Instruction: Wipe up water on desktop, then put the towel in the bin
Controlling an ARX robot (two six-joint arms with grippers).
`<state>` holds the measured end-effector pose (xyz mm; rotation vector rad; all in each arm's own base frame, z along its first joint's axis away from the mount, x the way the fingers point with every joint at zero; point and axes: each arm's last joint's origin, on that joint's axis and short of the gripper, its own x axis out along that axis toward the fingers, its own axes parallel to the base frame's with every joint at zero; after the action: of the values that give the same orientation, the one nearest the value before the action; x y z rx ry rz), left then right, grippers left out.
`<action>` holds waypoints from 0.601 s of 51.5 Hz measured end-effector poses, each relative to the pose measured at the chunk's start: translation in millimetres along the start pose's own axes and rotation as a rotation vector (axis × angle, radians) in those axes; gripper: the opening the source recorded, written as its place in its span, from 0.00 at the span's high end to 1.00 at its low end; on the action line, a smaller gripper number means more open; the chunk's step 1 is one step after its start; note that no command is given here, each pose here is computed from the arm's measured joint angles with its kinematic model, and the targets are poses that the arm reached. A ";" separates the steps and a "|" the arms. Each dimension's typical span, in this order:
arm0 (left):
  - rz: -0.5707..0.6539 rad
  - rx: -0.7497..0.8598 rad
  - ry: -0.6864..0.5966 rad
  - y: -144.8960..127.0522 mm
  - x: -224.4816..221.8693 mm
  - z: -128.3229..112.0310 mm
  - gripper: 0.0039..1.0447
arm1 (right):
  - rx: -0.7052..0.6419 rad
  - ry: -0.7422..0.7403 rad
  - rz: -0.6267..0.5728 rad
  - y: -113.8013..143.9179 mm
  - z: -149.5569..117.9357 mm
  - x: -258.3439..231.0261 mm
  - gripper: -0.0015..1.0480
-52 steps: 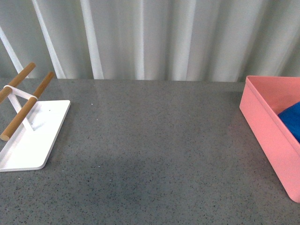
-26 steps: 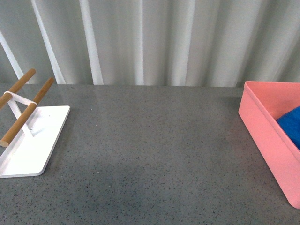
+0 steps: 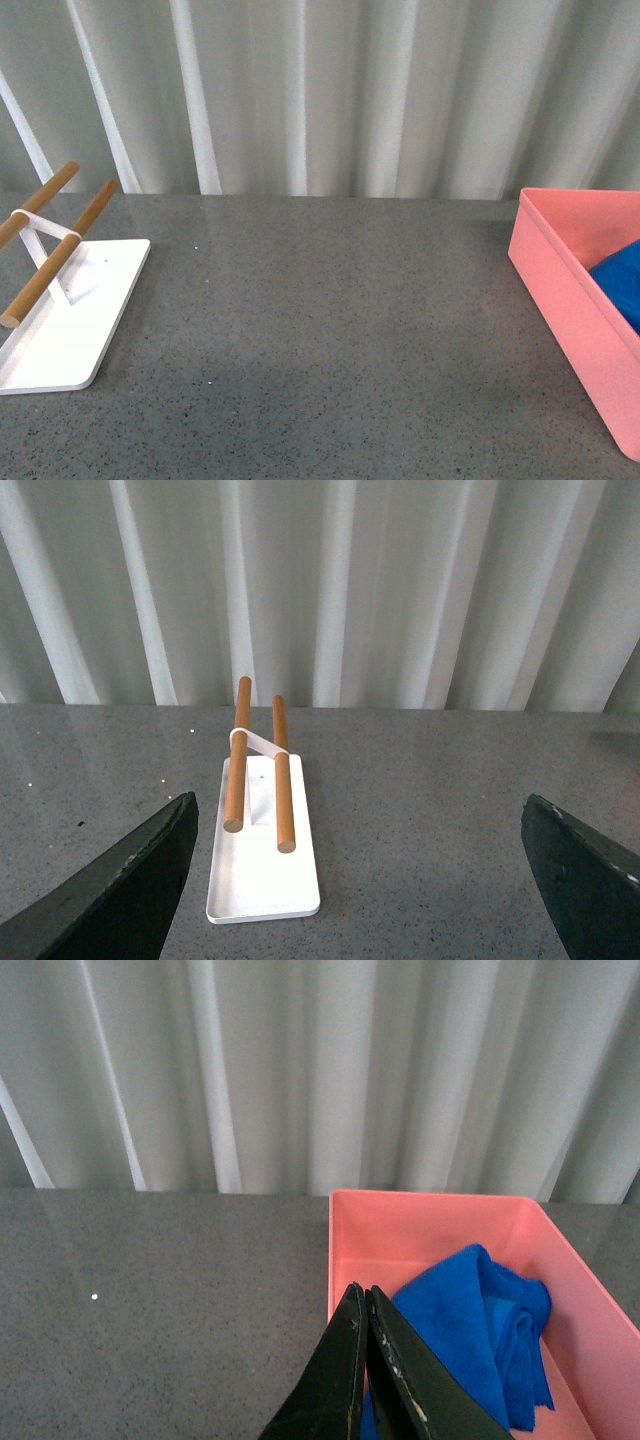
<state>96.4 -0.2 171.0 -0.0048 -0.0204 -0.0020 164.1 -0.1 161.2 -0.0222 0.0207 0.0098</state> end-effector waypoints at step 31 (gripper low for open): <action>0.000 0.000 0.000 0.0 0.0 0.0 0.06 | 0.009 -0.041 -0.009 -0.1 11.4 -36.1 0.97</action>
<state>96.4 -0.2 171.0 -0.0048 -0.0208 -0.0020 128.3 -0.2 173.3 -0.0128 -0.0204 0.0010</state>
